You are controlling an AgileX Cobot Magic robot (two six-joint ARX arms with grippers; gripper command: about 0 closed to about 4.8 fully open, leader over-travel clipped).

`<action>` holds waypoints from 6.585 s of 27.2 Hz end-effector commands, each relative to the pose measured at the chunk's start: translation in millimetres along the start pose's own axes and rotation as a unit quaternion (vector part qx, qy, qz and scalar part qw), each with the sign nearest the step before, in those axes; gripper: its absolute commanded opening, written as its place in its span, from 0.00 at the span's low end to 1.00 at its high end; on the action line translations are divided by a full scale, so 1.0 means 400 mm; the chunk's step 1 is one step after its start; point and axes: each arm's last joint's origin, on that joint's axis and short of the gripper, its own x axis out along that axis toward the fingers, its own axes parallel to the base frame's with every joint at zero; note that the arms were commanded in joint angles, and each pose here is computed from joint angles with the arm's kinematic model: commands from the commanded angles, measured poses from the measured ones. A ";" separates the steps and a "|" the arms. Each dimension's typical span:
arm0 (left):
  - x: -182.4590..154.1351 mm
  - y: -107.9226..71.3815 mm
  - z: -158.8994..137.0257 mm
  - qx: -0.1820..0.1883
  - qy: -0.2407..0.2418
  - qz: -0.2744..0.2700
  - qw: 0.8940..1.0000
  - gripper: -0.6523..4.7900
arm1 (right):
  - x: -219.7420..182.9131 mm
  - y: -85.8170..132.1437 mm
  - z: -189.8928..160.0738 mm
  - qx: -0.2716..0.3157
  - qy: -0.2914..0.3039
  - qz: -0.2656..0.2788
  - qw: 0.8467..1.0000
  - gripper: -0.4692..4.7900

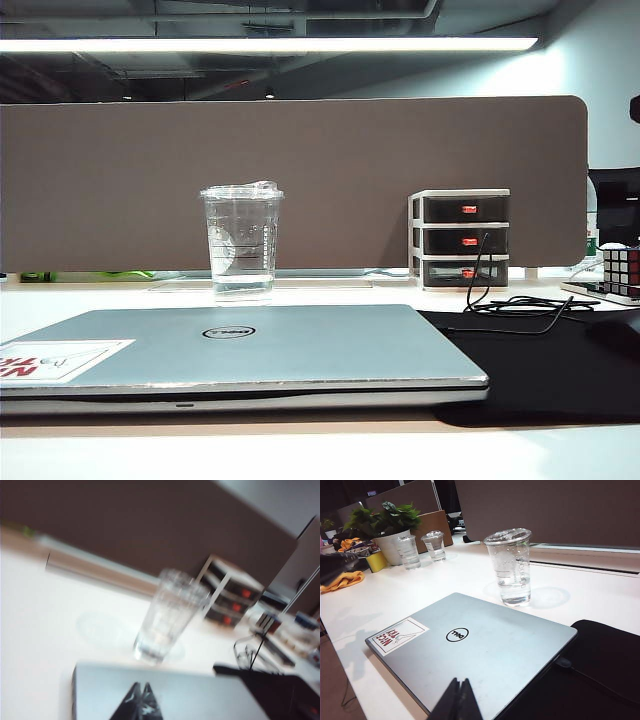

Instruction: Pick up the coffee cup and place it on the left side of the laptop.

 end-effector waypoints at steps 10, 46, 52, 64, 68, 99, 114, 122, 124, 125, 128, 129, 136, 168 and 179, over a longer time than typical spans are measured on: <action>0.011 -0.070 0.156 0.072 -0.043 0.001 0.996 0.11 | 0.000 0.000 -0.001 -0.002 -0.003 0.006 1.000 0.09; 0.303 0.125 0.030 0.160 0.051 -0.047 0.985 0.52 | 0.009 0.013 -0.003 -0.001 0.000 0.026 1.000 0.09; 0.336 0.094 0.027 0.256 0.048 -0.098 0.960 1.00 | 0.009 0.012 -0.003 -0.001 0.000 0.026 1.000 0.09; 0.493 0.152 -0.003 0.225 0.090 -0.151 0.958 1.00 | 0.009 0.012 -0.003 -0.001 0.000 0.026 1.000 0.09; 0.529 0.155 -0.022 0.221 0.099 -0.168 0.956 1.00 | 0.009 0.012 -0.003 -0.001 0.000 0.026 1.000 0.09; 0.706 0.126 -0.079 0.199 0.117 -0.278 0.932 1.00 | 0.009 0.013 -0.003 -0.001 0.001 0.028 1.000 0.09; 0.791 0.107 -0.098 0.205 0.106 -0.300 0.926 1.00 | 0.009 0.013 -0.003 -0.001 0.001 0.027 1.000 0.09; 0.832 0.092 -0.097 0.210 0.098 -0.306 0.924 1.00 | 0.009 0.012 -0.003 -0.001 0.000 0.026 1.000 0.09; 0.833 0.093 -0.099 0.210 0.098 -0.302 0.925 1.00 | 0.009 0.012 -0.003 -0.001 0.000 0.026 1.000 0.09; 0.833 0.093 -0.099 0.210 0.099 -0.302 0.925 1.00 | 0.009 0.012 -0.003 -0.001 0.000 0.026 1.000 0.09; 0.833 0.093 -0.099 0.210 0.098 -0.302 0.925 1.00 | 0.009 0.012 -0.003 -0.001 0.000 0.026 1.000 0.09; 0.833 0.092 -0.098 0.211 0.097 -0.303 0.924 1.00 | 0.009 0.012 -0.003 -0.001 0.000 0.026 1.000 0.09; 0.833 0.088 -0.090 0.220 0.079 -0.308 0.922 1.00 | 0.009 0.012 -0.004 -0.001 0.001 0.026 1.000 0.09; 0.833 0.088 -0.086 0.216 0.075 -0.312 0.922 1.00 | 0.009 0.012 -0.006 0.004 0.006 0.025 1.000 0.09; 0.835 0.105 -0.127 0.213 0.098 -0.308 0.922 1.00 | 0.009 0.012 -0.007 0.004 0.006 0.025 1.000 0.09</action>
